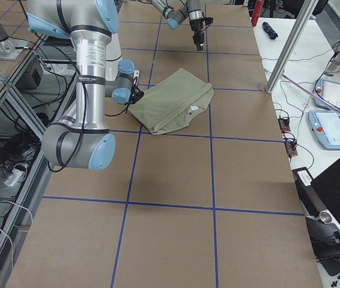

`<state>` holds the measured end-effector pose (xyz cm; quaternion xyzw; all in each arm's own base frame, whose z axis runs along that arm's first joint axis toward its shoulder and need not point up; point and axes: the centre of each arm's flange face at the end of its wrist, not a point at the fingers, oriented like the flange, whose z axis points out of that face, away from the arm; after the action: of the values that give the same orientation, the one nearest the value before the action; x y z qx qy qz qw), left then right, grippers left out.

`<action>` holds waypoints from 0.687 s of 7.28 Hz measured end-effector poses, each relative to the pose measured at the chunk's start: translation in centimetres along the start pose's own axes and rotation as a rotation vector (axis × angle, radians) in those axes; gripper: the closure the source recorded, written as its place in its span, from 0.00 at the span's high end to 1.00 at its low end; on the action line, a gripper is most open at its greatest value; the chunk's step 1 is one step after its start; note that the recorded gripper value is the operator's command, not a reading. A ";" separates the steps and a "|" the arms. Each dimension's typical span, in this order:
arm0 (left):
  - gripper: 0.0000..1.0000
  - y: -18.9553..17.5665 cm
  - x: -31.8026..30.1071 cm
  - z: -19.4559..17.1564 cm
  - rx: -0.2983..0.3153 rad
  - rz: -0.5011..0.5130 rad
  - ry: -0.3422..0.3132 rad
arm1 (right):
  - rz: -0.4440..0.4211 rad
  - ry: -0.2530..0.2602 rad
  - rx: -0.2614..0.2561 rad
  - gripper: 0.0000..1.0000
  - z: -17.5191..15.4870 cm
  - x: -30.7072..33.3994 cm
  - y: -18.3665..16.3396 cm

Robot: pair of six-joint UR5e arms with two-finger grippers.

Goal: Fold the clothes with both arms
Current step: 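Move the left gripper to the shirt's edge while the right gripper grasps the opposite edge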

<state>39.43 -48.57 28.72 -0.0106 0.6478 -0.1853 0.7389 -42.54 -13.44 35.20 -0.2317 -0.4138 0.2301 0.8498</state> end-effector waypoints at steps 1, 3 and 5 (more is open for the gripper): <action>0.68 1.4 -0.3 0.7 -0.023 -0.009 -0.005 | -0.006 -0.002 -0.005 1.00 -0.2 0.1 0.5; 0.68 3.6 -2.1 2.5 -0.036 -0.017 -0.033 | 0.006 -0.038 0.016 1.00 -1.4 -0.7 -0.3; 0.68 6.3 -4.0 5.5 -0.041 -0.016 -0.070 | 0.061 -0.126 0.080 1.00 -4.8 -2.8 -3.9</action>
<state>45.99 -42.75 31.80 -0.0375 0.6249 -0.1774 0.7593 -39.37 -19.16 33.18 -0.1952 -0.4498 0.2863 0.8231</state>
